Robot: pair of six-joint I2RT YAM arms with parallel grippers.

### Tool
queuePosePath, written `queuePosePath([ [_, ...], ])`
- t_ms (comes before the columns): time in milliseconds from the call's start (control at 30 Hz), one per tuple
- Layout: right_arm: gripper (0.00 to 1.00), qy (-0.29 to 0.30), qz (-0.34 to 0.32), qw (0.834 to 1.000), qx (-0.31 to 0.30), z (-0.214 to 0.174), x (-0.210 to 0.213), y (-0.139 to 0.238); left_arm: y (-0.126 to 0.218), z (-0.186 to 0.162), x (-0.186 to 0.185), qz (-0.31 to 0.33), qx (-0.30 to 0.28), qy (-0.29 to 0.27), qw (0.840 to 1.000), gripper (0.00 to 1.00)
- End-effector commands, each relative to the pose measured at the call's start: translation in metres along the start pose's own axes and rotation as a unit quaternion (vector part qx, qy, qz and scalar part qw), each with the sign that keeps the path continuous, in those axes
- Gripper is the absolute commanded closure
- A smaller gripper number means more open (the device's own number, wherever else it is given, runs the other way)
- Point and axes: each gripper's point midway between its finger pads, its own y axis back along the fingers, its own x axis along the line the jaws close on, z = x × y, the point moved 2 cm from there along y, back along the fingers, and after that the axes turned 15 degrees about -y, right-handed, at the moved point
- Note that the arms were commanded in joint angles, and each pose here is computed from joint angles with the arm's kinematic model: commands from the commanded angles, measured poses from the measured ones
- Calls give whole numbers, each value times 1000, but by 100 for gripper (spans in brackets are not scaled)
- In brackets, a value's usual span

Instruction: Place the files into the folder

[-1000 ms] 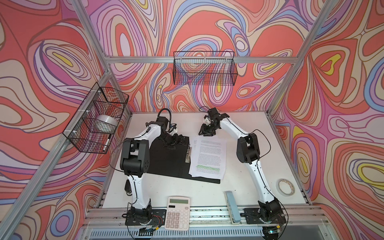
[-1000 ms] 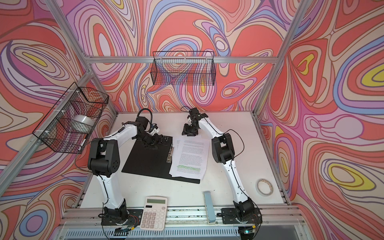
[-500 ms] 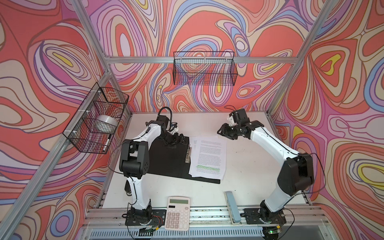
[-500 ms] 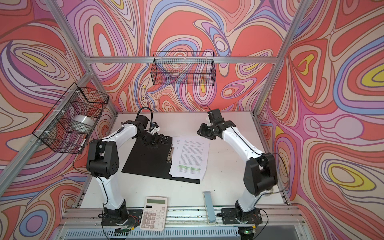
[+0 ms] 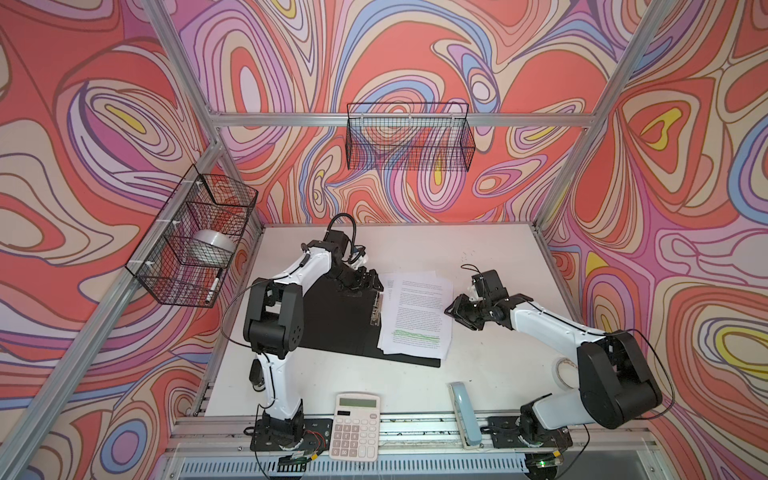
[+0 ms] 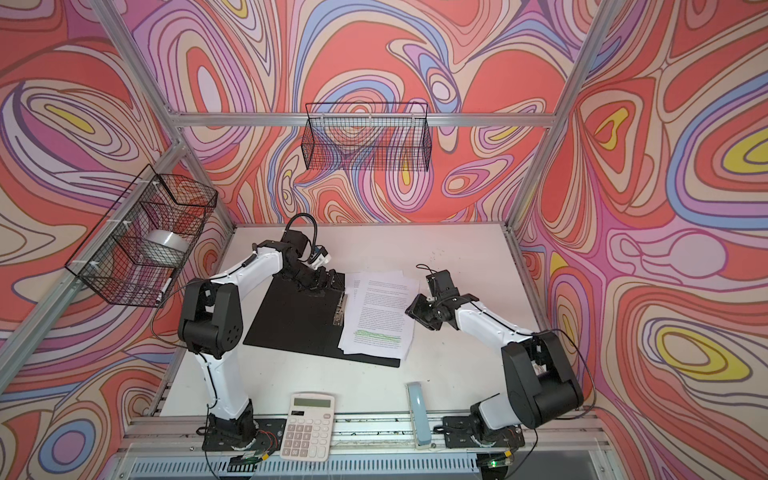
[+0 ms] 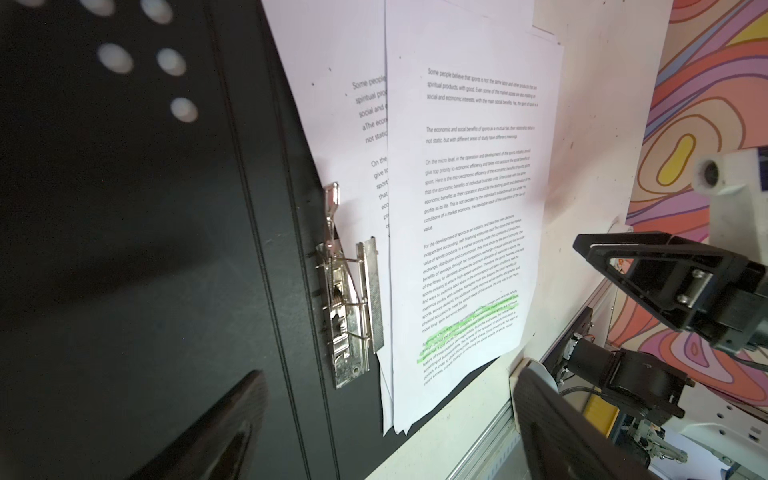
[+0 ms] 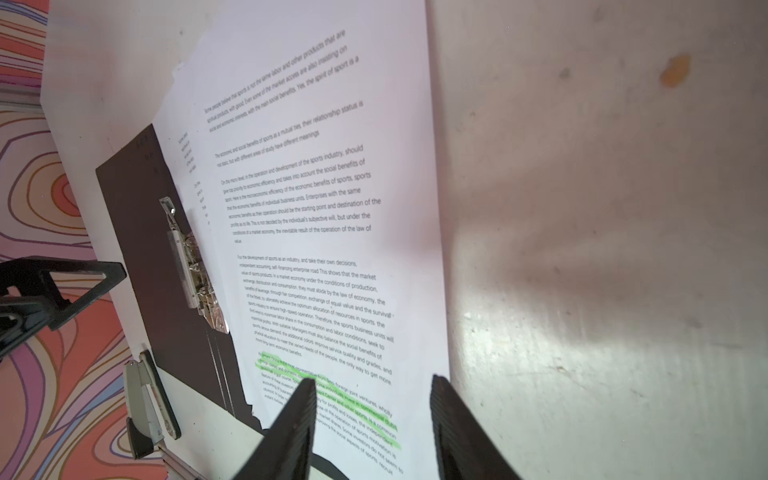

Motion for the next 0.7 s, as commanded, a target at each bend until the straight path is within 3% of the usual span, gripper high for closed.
queuePosePath([
  [0,53,-19,37,999,-27,8,7,0,-7,-11,-1,3,12,4,1000,7],
  [667,53,22,-16,999,29,14,11,-40,-29,-21,4,-2,43,27,999,7],
])
